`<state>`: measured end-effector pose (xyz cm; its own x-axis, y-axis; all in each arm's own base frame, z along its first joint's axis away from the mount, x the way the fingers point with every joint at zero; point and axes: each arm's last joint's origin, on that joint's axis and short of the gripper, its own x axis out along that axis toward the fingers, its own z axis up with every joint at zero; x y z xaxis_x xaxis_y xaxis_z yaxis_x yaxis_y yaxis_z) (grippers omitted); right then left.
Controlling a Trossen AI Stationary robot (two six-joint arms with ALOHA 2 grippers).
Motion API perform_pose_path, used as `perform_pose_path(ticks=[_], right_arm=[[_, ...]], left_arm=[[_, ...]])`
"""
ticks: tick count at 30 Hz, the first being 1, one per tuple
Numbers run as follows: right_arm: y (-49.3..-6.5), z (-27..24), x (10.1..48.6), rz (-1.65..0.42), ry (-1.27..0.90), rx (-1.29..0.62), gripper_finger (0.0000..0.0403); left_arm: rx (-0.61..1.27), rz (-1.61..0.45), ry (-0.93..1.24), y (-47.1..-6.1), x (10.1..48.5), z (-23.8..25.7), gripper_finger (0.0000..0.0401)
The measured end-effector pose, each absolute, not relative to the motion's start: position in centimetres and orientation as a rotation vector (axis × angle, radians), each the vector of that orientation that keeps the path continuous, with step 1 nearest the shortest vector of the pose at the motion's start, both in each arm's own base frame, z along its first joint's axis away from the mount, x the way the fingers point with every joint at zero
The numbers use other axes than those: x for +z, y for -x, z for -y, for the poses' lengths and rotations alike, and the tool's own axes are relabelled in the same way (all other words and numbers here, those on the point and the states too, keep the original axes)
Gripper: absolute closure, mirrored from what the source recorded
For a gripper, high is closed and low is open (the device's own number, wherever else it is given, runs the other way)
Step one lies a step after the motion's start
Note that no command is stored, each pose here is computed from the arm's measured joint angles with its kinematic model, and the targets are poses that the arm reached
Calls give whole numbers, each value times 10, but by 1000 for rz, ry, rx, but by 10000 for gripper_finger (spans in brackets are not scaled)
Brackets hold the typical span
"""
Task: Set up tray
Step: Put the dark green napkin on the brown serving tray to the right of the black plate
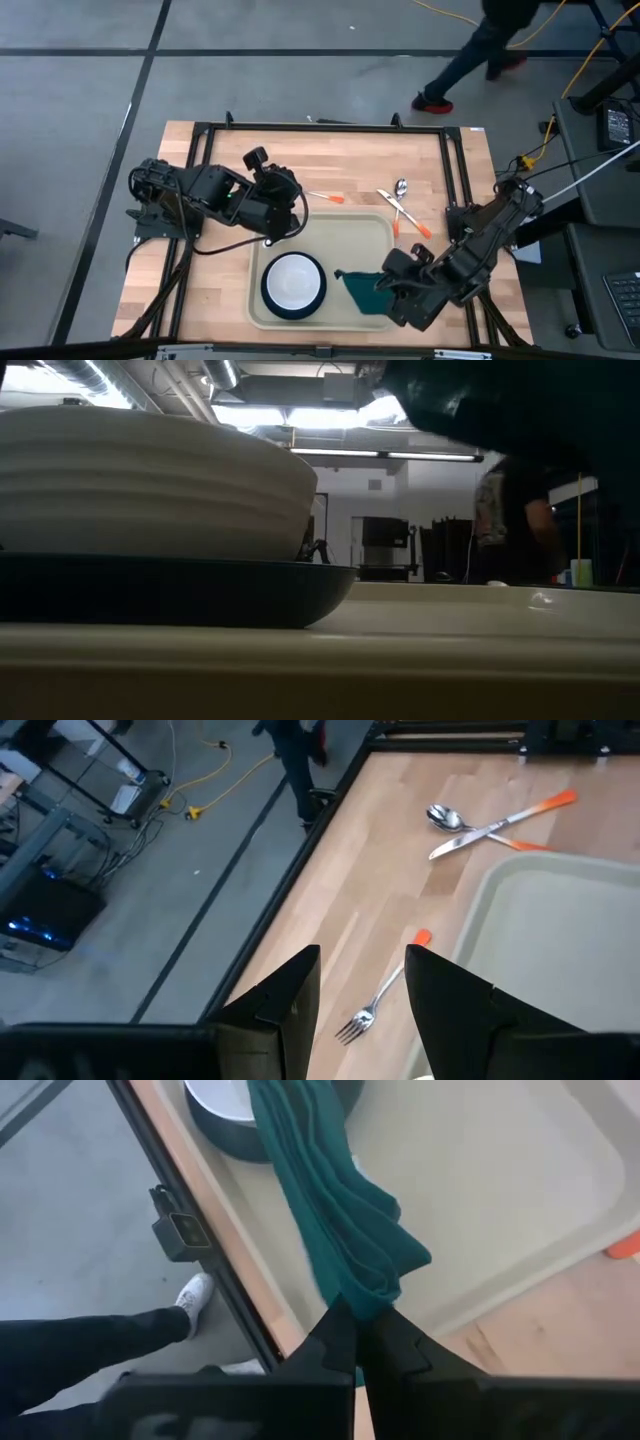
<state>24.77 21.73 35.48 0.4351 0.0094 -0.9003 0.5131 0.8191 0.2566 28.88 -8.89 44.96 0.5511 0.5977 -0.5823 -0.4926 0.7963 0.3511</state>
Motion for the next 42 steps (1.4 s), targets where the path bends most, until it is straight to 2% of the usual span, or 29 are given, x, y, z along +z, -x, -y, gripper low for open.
perform_pose_path(ticks=[24,39,42], right_arm=[[-276,-242,338,-999,-699,-282,396],[-265,-230,332,-1037,-548,-421,396],[-268,-229,320,-1045,-547,-433,396]], left_arm=[[588,-778,-242,-287,449,95,258],[589,-775,-236,-287,449,95,258],[590,-774,-235,-287,449,95,258]])
